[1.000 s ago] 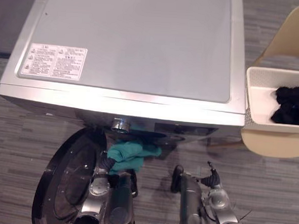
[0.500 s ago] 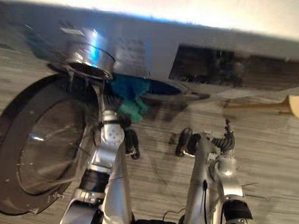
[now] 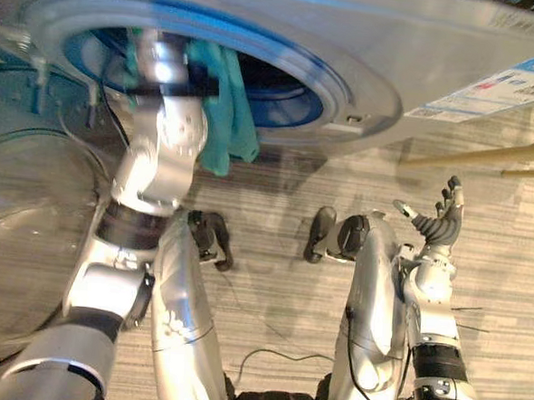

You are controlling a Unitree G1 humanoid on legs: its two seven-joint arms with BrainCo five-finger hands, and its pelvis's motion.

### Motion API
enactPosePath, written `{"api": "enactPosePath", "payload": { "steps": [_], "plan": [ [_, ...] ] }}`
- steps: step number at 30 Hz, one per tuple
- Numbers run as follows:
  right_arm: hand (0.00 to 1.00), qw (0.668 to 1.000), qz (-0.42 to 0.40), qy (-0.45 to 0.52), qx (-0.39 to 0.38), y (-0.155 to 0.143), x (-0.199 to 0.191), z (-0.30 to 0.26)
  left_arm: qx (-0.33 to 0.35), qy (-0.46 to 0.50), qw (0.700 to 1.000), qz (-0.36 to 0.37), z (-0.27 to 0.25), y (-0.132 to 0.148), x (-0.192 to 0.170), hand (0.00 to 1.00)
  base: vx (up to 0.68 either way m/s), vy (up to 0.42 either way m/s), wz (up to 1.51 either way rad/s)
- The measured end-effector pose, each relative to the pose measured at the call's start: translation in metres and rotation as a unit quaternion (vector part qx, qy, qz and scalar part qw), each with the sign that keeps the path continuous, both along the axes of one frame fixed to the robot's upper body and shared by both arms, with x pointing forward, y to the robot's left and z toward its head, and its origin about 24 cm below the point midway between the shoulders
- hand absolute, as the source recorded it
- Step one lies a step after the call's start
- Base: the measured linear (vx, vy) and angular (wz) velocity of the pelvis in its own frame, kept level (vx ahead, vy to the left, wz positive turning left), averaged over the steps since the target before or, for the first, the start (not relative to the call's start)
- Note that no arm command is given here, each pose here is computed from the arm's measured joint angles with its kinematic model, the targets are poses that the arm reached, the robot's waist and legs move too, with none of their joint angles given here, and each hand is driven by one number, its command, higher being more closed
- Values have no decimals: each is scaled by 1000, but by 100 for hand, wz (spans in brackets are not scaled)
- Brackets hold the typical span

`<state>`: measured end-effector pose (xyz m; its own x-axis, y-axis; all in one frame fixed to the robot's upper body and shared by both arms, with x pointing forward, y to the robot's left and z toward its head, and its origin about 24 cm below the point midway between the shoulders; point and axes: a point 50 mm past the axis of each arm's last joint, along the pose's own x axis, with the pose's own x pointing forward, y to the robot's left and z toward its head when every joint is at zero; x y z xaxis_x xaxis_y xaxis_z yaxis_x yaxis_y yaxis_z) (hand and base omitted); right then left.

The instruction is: Pick up the laundry basket with both hands and put the clothes into the washing machine.

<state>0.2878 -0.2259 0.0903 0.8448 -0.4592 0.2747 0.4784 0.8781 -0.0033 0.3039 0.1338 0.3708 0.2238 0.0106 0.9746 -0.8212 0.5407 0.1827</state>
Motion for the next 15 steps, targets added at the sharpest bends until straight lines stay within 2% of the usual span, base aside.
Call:
{"api": "enactPosePath", "payload": {
  "steps": [6, 11, 14, 15],
  "plan": [
    [0, 998, 17, -57, -8, 6, -4, 20, 34, -129, 991, -2, 78, -35, -32, 100, 60, -12, -13],
    [0, 997, 19, -69, -12, 7, -4, 25, 39, -142, 989, 14, 88, -38, -33, 100, 24, -7, -4],
    [0, 997, 21, -78, -12, 7, -5, 28, 35, -118, 992, 35, 86, -32, -21, 100, 19, -6, -11],
    [0, 996, 23, -80, -13, 8, -5, 29, 33, -101, 993, 46, 83, -29, -13, 0, 32, -4, -7]
  ]
}}
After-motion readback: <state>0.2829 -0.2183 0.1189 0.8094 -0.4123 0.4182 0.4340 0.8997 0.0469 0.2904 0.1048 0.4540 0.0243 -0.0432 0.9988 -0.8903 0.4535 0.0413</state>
